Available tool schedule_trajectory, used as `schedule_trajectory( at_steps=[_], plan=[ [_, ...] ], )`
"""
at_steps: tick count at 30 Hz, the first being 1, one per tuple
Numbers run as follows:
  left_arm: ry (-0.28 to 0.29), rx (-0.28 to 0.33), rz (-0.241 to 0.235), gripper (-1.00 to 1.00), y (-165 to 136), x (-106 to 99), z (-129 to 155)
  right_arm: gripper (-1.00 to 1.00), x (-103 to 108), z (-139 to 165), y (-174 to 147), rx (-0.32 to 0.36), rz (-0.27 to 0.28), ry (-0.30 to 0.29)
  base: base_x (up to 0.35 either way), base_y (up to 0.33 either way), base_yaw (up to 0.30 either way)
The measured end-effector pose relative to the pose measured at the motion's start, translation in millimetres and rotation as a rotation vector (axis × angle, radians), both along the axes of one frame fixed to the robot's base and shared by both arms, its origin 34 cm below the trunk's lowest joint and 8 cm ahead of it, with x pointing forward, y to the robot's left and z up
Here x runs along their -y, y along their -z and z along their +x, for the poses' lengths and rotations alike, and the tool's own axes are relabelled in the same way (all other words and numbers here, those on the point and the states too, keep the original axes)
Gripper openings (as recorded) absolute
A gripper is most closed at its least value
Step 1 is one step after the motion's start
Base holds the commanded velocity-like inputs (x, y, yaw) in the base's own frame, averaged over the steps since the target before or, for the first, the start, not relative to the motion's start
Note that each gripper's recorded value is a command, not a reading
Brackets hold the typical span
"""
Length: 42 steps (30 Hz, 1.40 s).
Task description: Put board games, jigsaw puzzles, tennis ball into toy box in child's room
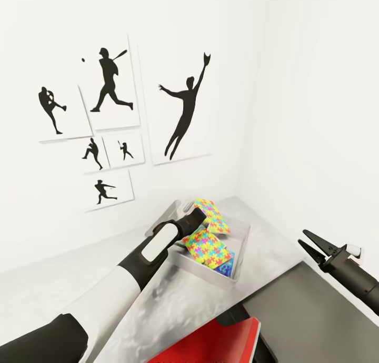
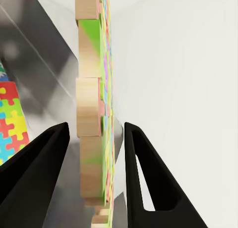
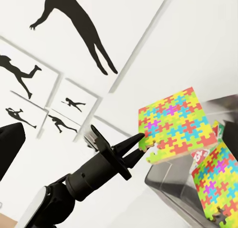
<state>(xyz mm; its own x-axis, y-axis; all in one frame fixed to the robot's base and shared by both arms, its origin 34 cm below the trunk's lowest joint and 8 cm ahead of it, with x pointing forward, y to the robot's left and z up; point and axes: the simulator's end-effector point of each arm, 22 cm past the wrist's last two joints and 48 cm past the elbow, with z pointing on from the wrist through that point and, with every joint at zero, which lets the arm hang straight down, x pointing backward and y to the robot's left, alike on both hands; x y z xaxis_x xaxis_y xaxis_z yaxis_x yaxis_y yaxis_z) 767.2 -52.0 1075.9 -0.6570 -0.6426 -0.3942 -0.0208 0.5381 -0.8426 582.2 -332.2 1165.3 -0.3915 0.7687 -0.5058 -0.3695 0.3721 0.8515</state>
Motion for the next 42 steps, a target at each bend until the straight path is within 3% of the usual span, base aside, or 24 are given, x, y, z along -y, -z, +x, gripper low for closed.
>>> schedule_trajectory(
  at_steps=[10,42],
  plan=[
    [-0.039,0.0,-0.004,-1.0,8,-6,7,1.0,0,3,8,-0.015,0.0,-0.001,0.0,0.0,0.0],
    [-0.041,-0.03,-0.01,-1.0,28,-5,10,1.0,0,8,26,-0.052,0.003,-0.001,0.0,0.0,0.0]
  ],
)
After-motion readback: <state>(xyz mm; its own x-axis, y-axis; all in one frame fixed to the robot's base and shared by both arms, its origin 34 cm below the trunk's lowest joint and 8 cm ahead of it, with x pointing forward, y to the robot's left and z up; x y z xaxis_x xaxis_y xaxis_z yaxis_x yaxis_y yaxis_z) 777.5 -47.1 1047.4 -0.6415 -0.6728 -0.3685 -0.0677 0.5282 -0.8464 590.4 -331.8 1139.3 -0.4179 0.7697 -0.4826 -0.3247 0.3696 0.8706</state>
